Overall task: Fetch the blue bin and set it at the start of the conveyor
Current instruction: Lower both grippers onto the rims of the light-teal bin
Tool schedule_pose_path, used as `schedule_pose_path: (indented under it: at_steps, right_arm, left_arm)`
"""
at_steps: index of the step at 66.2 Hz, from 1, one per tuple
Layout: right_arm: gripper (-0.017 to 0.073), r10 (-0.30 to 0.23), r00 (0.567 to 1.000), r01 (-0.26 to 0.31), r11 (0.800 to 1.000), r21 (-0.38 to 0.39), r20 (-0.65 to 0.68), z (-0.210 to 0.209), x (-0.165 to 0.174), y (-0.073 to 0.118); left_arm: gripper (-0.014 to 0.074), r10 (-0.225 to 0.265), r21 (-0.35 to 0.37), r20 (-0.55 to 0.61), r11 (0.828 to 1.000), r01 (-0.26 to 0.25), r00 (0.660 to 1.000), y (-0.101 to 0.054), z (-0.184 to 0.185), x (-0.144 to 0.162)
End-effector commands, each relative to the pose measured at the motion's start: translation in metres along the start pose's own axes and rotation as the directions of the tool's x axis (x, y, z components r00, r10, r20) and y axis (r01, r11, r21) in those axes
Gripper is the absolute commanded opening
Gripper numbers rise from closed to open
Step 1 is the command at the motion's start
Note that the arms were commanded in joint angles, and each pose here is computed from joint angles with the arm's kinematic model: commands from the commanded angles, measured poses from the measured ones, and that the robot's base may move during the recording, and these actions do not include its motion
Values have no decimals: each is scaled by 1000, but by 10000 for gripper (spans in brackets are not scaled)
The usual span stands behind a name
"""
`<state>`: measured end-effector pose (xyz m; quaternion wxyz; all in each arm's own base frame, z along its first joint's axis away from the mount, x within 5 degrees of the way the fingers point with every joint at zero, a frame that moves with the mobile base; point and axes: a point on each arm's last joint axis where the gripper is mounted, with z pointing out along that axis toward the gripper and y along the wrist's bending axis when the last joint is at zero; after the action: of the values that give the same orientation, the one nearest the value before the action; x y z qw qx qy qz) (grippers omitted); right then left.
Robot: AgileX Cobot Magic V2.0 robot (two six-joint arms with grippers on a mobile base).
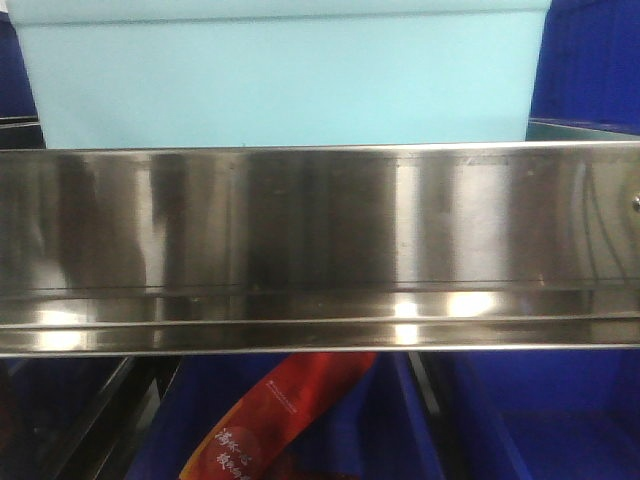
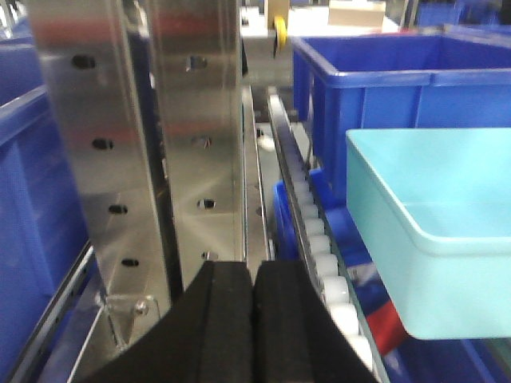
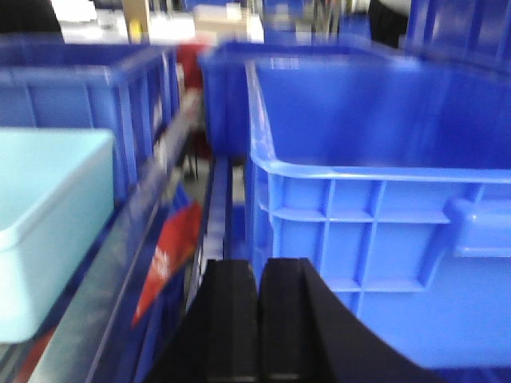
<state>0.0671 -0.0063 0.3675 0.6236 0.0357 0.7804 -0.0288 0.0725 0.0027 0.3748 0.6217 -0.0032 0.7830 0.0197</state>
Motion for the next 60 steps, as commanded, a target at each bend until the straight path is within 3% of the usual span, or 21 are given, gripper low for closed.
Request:
schedule_pose_path:
  at_steps: [1, 15, 23, 29, 33, 39, 60]
  right_arm:
    - [-167, 0, 1000, 0, 1000, 1, -25, 4, -12, 0]
    - [-167, 20, 999, -20, 1000, -13, 25, 4, -24, 1]
    - [-167, 35, 999, -36, 999, -23, -27, 16, -24, 2]
    - [-166, 84, 994, -89, 994, -62, -75, 31, -29, 6]
    - [-166, 72, 992, -83, 990, -113, -100, 43, -34, 12]
    - [-166, 41, 990, -65, 981, -181, -134, 59, -40, 20]
    - [-165, -30, 976, -43, 944, -327, -214, 115, -63, 56]
  left_arm:
    - [-111, -1, 12, -19, 1000, 1, 1000, -1, 7, -10]
    - [-111, -1, 11, 21, 1000, 1, 1000, -1, 13, -16]
    - [-111, -9, 16, 55, 1000, 8, 998, -1, 18, -23]
    - [-111, -14, 60, 20, 998, 12, 1000, -5, 27, -31]
    - [-111, 2, 104, 4, 995, -2, 1000, -9, 36, -38]
    - [-111, -20, 156, -21, 988, 23, 1000, -15, 49, -47]
    - [-111, -17, 293, -146, 954, 60, 989, -44, 104, -68]
